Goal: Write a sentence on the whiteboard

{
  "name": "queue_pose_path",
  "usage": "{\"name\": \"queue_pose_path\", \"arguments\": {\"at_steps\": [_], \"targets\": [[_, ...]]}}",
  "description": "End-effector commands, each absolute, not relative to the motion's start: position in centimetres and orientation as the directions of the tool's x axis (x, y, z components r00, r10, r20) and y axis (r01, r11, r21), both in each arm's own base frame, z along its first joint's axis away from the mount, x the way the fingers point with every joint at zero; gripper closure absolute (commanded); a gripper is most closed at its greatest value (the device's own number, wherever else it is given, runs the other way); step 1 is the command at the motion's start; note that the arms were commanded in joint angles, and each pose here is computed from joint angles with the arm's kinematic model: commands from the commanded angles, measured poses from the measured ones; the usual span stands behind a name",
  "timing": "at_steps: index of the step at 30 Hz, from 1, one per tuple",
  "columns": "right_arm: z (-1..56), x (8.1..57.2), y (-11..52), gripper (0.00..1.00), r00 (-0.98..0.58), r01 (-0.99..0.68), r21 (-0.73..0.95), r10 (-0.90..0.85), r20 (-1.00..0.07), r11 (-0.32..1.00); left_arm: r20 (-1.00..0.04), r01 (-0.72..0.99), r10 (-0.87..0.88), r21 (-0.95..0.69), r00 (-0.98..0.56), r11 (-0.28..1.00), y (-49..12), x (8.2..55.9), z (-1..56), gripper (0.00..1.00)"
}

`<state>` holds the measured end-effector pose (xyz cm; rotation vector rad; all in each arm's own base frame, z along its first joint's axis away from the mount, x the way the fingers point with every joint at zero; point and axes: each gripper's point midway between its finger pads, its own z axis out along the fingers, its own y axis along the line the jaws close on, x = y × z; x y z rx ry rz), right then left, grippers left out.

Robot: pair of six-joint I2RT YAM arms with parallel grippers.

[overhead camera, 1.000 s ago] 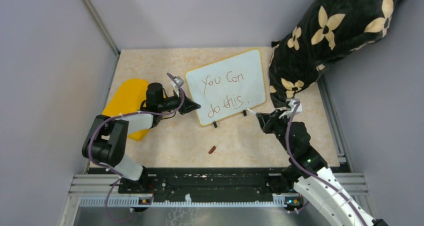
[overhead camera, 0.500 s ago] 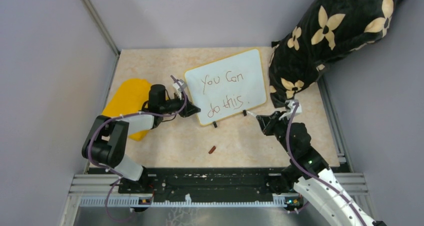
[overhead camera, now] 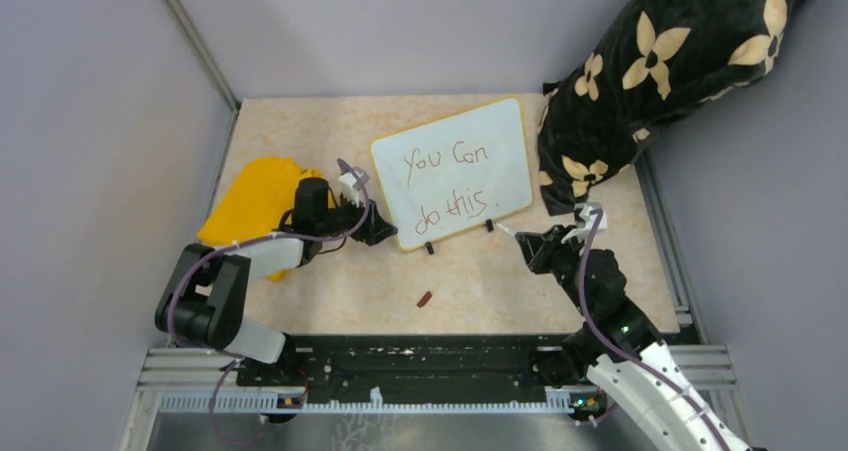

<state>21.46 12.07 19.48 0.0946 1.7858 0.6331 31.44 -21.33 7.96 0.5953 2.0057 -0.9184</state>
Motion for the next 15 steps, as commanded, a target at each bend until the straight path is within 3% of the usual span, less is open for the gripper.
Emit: {"name": "queue_pose_path", "arguments": {"at_steps": [1, 2, 3, 10, 15], "targets": [[23.4, 21.1, 11.9, 1.00, -0.234, -0.303, 0.469, 0.412, -0.880, 0.830, -0.823, 0.577, 0.059, -0.343, -0.565, 0.741, -18.9, 31.6, 8.0, 0.13], [23.4, 21.1, 11.9, 1.00, -0.233, -0.308, 0.470, 0.413, -0.880, 0.827, -0.820, 0.555, 0.052, -0.337, -0.570, 0.760, -18.6, 31.6, 8.4, 0.03], [23.5, 21.0, 11.9, 1.00, -0.232, -0.312, 0.471, 0.414, -0.880, 0.825, -0.814, 0.523, 0.041, -0.333, -0.579, 0.784, -18.0, 31.7, 8.8, 0.01], [24.3, 20.6, 12.0, 1.00, -0.222, -0.334, 0.460, 0.405, -0.887, 0.823, -0.835, 0.306, -0.094, -0.301, -0.543, 0.903, -13.9, 30.8, 12.5, 0.01], [24.8, 20.2, 11.6, 1.00, -0.216, -0.332, 0.461, 0.409, -0.887, 0.823, -0.852, 0.050, -0.270, -0.326, -0.449, 0.944, -9.7, 30.2, 15.1, 0.01]]}}
